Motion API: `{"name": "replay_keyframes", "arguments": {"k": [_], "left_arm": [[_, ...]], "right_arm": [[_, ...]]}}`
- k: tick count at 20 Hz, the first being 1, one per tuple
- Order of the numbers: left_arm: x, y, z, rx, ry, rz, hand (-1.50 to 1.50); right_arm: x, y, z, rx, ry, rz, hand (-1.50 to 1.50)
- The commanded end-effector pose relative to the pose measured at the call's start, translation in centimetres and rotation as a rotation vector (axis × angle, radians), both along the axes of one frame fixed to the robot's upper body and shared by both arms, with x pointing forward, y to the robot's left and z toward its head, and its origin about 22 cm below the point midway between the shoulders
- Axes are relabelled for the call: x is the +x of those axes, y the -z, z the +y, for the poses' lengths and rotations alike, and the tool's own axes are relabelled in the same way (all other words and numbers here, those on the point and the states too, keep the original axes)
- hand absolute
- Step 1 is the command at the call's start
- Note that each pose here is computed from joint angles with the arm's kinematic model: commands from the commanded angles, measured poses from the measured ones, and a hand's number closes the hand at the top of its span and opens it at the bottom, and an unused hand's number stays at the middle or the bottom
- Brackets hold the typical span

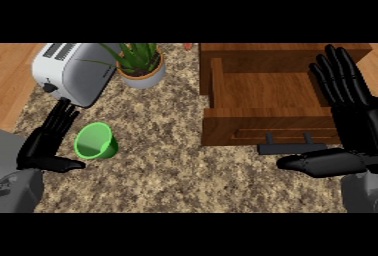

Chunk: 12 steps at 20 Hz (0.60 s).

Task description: Pick up the cup, place it into the drawer and close the drawer

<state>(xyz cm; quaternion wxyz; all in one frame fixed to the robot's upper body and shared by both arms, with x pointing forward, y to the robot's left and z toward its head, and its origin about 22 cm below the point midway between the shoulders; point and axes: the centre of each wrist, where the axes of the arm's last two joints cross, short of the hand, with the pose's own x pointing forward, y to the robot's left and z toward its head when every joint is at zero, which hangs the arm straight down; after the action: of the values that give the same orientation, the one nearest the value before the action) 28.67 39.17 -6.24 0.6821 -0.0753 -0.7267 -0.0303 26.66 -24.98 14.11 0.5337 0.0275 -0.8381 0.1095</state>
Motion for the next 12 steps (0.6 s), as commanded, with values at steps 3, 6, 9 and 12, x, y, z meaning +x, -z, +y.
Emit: {"name": "replay_keyframes", "arguments": {"k": [3, 6, 9, 12], "left_arm": [[-2.2, 4.0, -0.2, 0.014, -0.028, 0.028, -1.50], [-1.7, 4.6, -0.9, 0.022, -0.017, 0.004, -1.50], [-1.7, 4.7, -0.8, 0.031, -0.032, -0.002, -1.50], [-3.5, 5.9, -0.4, 0.018, -0.058, -0.008, -1.50]], "right_arm": [[-0.6, -0.1, -0.3, -0.013, -0.008, -0.010, -1.50], [1.1, 0.9, -0.8, 0.010, 0.006, -0.005, -1.50], [0.5, -1.7, -0.7, -0.004, -0.009, -0.019, -1.50], [0.6, -1.0, 0.0, -0.001, -0.027, -0.008, -1.50]]}}
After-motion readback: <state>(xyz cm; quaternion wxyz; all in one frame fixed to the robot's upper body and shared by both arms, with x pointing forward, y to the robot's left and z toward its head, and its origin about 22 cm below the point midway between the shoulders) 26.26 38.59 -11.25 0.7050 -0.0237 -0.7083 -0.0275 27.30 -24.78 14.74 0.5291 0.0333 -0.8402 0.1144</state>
